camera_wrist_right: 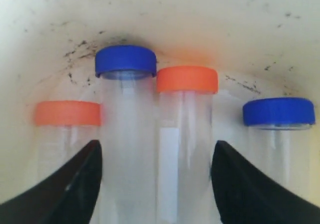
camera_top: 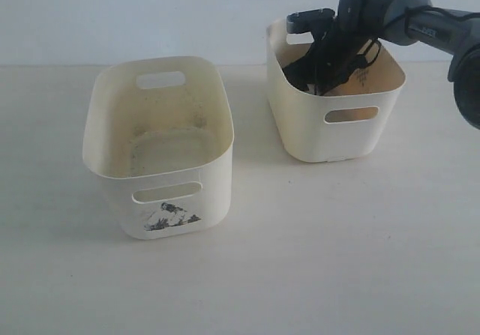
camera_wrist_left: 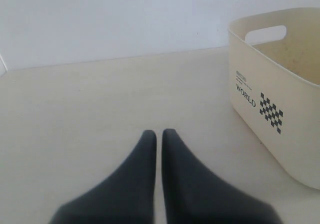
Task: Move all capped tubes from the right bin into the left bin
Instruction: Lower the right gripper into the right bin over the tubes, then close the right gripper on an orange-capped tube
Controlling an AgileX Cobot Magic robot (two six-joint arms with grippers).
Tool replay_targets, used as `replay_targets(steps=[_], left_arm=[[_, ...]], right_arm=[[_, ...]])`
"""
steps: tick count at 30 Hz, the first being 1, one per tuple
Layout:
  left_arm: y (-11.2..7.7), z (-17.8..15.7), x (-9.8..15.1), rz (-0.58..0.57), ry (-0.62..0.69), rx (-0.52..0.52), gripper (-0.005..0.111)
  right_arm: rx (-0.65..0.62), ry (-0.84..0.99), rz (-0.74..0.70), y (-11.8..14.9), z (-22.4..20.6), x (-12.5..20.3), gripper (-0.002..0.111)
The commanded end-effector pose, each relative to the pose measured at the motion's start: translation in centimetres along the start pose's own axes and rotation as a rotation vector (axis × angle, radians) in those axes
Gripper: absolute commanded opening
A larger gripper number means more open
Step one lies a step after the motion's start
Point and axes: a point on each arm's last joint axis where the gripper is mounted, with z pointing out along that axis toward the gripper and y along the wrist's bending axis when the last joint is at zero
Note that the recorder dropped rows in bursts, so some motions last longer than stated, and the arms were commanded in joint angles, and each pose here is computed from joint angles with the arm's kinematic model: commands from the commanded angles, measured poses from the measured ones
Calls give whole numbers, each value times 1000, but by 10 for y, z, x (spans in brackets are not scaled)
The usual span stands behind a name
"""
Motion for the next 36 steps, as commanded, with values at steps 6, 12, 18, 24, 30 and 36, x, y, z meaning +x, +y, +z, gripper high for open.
replay_targets(steps=[6, 12, 18, 24, 30, 36], left_arm=[[0, 0, -3, -18, -22, 1, 4], [0, 0, -3, -18, -22, 1, 4], [0, 0, -3, -18, -22, 1, 4], [0, 0, -3, -18, -22, 1, 4], [0, 0, -3, -18, -22, 1, 4], [0, 0, -3, -18, -22, 1, 4]], right_arm=[[-4, -27, 1, 4, -51, -17, 0], [0, 17, -6, 4, -48, -12, 5], [22, 16, 0, 2, -48, -12, 42], [65, 25, 7, -2, -46, -10, 38], [66, 54, 25, -4, -32, -4, 38], [65, 79, 36, -5, -17, 3, 38]])
